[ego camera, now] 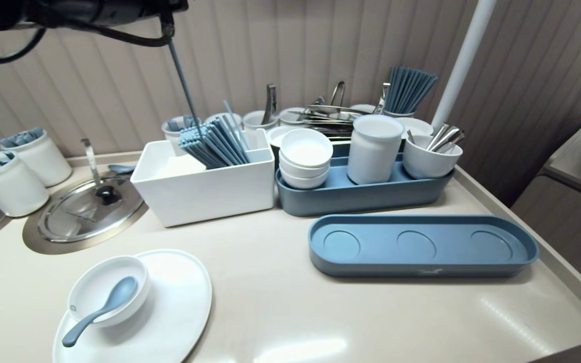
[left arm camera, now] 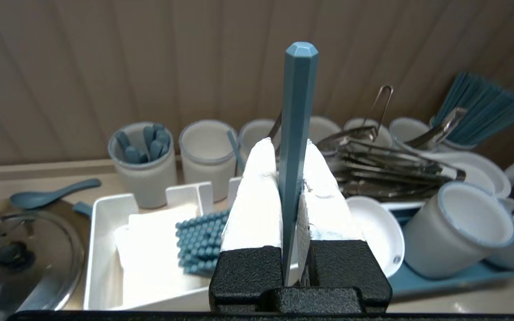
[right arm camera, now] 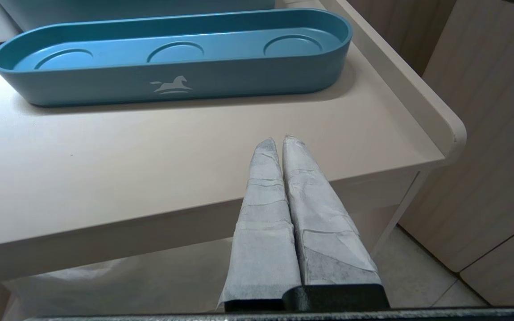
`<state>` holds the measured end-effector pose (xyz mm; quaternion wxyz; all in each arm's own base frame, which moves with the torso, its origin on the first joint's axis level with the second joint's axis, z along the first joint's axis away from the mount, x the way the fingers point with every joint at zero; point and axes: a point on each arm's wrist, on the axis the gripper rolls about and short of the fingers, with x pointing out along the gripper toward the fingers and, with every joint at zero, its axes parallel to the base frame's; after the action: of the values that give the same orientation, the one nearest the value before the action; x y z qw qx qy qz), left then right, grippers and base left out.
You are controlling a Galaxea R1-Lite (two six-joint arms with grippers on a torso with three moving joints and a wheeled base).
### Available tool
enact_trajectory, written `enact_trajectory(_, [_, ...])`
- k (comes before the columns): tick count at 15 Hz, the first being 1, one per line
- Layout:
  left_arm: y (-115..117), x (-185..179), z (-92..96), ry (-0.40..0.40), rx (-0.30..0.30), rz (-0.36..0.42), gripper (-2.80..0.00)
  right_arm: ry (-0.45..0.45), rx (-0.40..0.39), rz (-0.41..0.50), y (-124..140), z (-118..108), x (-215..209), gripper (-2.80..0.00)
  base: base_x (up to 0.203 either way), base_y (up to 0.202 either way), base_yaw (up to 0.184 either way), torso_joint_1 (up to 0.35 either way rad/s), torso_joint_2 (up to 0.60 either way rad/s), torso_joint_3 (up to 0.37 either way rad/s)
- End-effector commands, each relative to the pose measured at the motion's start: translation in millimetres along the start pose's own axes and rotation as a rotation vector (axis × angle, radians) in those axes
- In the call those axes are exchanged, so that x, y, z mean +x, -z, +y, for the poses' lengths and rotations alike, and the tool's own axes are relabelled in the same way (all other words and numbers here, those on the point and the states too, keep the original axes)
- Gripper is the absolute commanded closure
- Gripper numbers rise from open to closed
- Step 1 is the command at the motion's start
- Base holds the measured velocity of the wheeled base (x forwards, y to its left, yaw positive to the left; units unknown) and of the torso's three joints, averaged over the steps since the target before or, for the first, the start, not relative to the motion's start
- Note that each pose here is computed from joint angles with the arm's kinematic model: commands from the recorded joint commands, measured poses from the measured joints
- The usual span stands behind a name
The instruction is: Pick the chopsticks and place it on the plate
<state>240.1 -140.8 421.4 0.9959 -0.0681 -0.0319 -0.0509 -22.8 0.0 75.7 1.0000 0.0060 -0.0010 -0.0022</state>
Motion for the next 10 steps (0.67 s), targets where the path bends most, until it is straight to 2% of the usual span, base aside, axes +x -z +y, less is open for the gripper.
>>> enact_trajectory(1, [-9, -27, 14.4, 0.005, 0.027, 0.056, 0.00, 0.000, 0.000, -0.001, -1, 0, 0, 0.00, 0.000, 0.000, 0.000, 0.000, 0.00, 0.000])
enact_trajectory(3, [1, -36, 23.5, 0.037, 0.088, 0.201, 0.00, 0.000, 0.000, -0.001, 0, 0, 0, 0.00, 0.000, 0.000, 0.000, 0.000, 0.00, 0.000])
enact_trajectory(5, [19, -42, 33.0, 0.057, 0.164, 0.418, 0.00, 0.000, 0.000, 0.000, 0, 0, 0, 0.00, 0.000, 0.000, 0.000, 0.000, 0.00, 0.000])
enact_trajectory(6, [34, -38, 37.7, 0.051, 0.203, 0.556, 0.00, 0.000, 0.000, 0.000, 0, 0, 0, 0.00, 0.000, 0.000, 0.000, 0.000, 0.00, 0.000])
enact_trajectory(7, [49, -26, 43.9, 0.039, 0.215, 0.664, 0.00, 0.000, 0.000, 0.000, 0, 0, 0, 0.00, 0.000, 0.000, 0.000, 0.000, 0.00, 0.000])
enact_trajectory(9, [75, -15, 55.0, 0.077, 0.222, 0.887, 0.00, 0.000, 0.000, 0.000, 0, 0, 0, 0.00, 0.000, 0.000, 0.000, 0.000, 0.00, 0.000])
enact_trajectory(10, [89, -10, 58.9, 0.101, 0.255, 0.996, 0.00, 0.000, 0.000, 0.000, 0, 0, 0, 0.00, 0.000, 0.000, 0.000, 0.000, 0.00, 0.000])
